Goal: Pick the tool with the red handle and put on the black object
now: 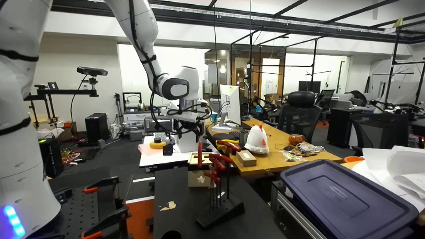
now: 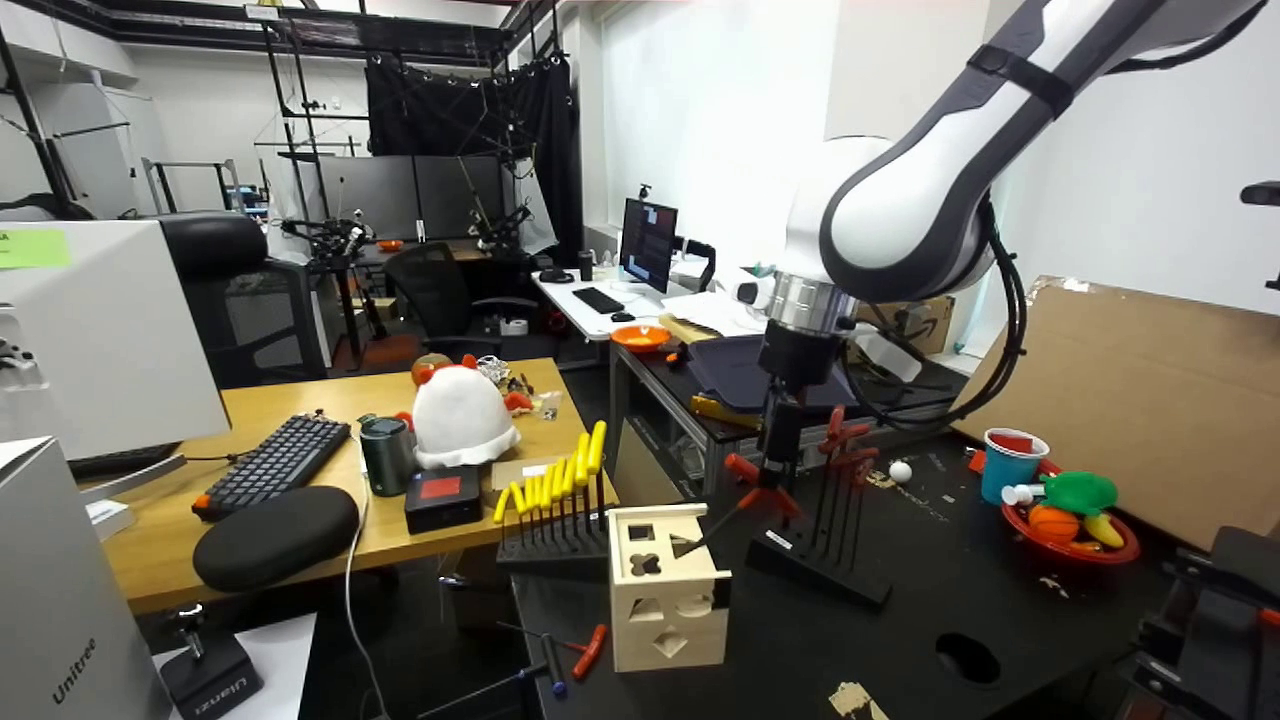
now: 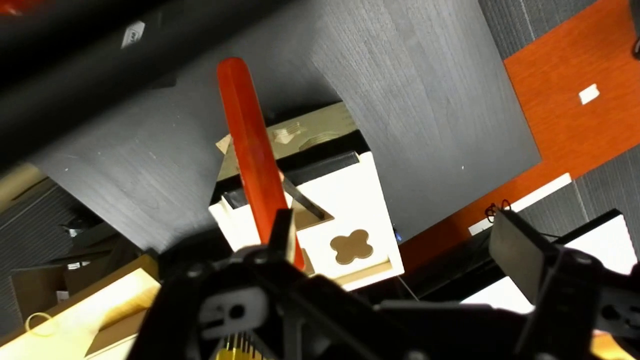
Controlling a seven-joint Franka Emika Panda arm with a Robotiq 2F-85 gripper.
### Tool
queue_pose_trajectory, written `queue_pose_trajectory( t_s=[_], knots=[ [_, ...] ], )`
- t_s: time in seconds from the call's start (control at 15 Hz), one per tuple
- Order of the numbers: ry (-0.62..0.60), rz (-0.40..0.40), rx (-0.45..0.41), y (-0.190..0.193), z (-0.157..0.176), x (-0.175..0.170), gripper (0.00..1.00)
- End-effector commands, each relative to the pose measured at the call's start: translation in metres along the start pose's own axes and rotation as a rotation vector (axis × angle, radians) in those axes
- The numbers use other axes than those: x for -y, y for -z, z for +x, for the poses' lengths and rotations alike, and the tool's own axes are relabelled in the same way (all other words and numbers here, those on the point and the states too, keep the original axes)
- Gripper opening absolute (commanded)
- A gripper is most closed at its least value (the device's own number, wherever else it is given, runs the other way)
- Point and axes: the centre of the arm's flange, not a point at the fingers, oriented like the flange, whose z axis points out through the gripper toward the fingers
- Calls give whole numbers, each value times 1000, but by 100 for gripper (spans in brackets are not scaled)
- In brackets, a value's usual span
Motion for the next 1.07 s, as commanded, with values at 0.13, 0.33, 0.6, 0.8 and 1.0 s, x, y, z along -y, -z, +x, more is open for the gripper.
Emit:
queue_pose_trajectory(
  t_s=[0.13,0.33,0.6,0.8,1.0],
  knots=[
    [-26,-9,-14,-15,-19,8,100],
    [-35,-46,-6,-21,-22,6,100],
    [-51,-100,26,-25,-23,4,100],
    [-81,-128,47,-31,-26,3,100],
    [-143,-135,45,-39,-27,0,100]
  ],
)
